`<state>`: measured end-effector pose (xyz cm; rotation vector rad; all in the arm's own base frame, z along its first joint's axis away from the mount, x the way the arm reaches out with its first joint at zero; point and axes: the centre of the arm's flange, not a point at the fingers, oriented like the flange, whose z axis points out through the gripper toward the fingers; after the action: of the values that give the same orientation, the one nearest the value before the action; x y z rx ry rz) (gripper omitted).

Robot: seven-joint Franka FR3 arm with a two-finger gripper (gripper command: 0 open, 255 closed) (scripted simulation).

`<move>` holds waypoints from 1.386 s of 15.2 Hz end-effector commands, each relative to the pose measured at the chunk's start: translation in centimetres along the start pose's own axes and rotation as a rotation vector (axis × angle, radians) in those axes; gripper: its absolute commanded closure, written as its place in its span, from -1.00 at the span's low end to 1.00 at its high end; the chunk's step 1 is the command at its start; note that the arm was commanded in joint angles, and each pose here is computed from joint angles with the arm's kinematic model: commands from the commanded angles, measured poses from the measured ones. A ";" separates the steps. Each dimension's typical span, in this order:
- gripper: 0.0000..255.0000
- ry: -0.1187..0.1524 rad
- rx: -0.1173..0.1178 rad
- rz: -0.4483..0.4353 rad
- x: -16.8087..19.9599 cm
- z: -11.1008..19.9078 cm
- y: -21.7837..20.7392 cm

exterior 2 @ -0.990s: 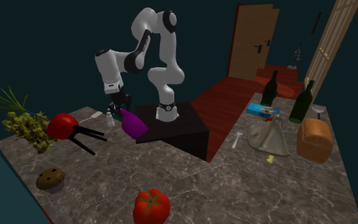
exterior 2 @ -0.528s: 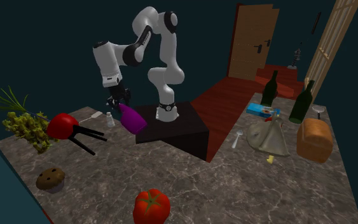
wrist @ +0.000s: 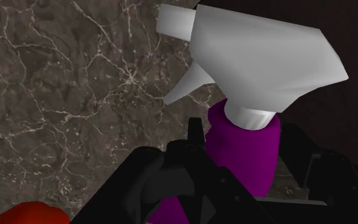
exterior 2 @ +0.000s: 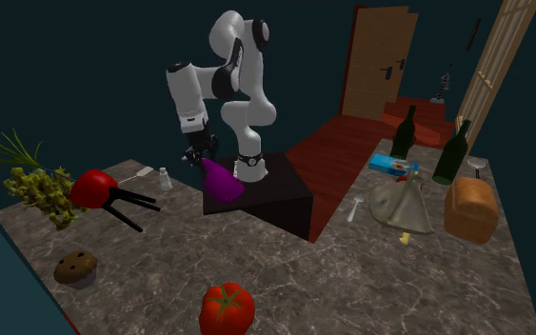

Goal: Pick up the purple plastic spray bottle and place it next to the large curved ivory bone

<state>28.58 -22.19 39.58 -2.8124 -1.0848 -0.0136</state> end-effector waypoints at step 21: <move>1.00 0.000 0.000 0.002 27.1 2.3 -9.4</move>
<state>41.92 2.23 39.68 -2.8129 -1.0836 -0.0134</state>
